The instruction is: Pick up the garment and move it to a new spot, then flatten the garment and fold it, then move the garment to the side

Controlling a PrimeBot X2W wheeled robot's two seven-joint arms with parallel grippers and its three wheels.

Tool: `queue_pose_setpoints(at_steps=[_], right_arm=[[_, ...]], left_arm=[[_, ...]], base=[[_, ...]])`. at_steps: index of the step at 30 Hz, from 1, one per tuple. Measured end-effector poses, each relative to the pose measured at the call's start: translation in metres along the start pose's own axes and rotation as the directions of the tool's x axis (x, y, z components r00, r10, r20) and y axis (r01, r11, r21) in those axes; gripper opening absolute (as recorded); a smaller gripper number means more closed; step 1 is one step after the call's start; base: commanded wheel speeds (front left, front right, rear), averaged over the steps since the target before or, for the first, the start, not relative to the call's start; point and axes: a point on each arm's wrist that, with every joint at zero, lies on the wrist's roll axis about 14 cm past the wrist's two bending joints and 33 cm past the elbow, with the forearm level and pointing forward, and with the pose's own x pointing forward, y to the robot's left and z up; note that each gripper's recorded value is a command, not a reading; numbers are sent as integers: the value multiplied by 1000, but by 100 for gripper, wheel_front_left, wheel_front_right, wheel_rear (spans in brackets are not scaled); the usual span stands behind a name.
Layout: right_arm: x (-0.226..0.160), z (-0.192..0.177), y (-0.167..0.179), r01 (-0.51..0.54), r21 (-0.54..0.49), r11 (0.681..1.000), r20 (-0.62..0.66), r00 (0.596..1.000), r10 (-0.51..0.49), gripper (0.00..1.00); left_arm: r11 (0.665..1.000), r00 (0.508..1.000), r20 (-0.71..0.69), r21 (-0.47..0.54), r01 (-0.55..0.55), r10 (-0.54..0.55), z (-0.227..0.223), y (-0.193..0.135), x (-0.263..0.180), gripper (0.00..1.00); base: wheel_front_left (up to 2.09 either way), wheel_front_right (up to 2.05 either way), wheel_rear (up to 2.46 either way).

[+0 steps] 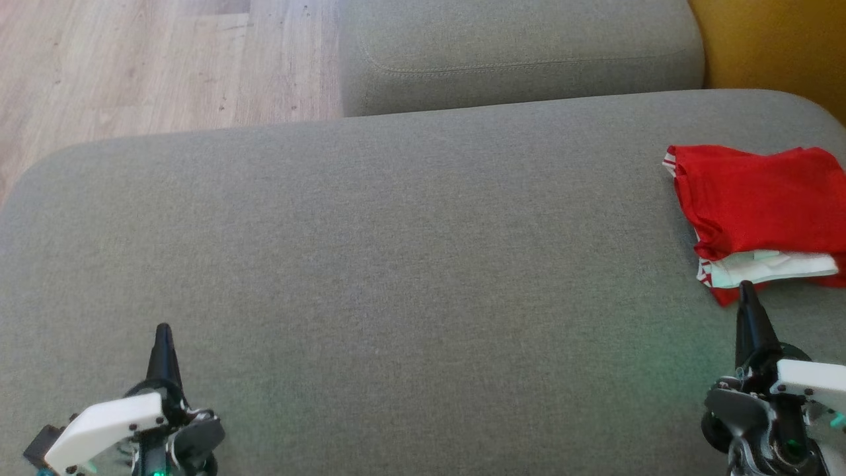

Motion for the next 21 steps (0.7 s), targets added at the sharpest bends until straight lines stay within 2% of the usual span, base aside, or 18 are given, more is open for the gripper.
queue_pose_setpoints(at_steps=[21], right_arm=[[0,0,0,0,0,1000,0,1000,0,0]], left_arm=[[1000,1000,0,0,0,0,0,0,0,0]], base=[[0,0,0]])
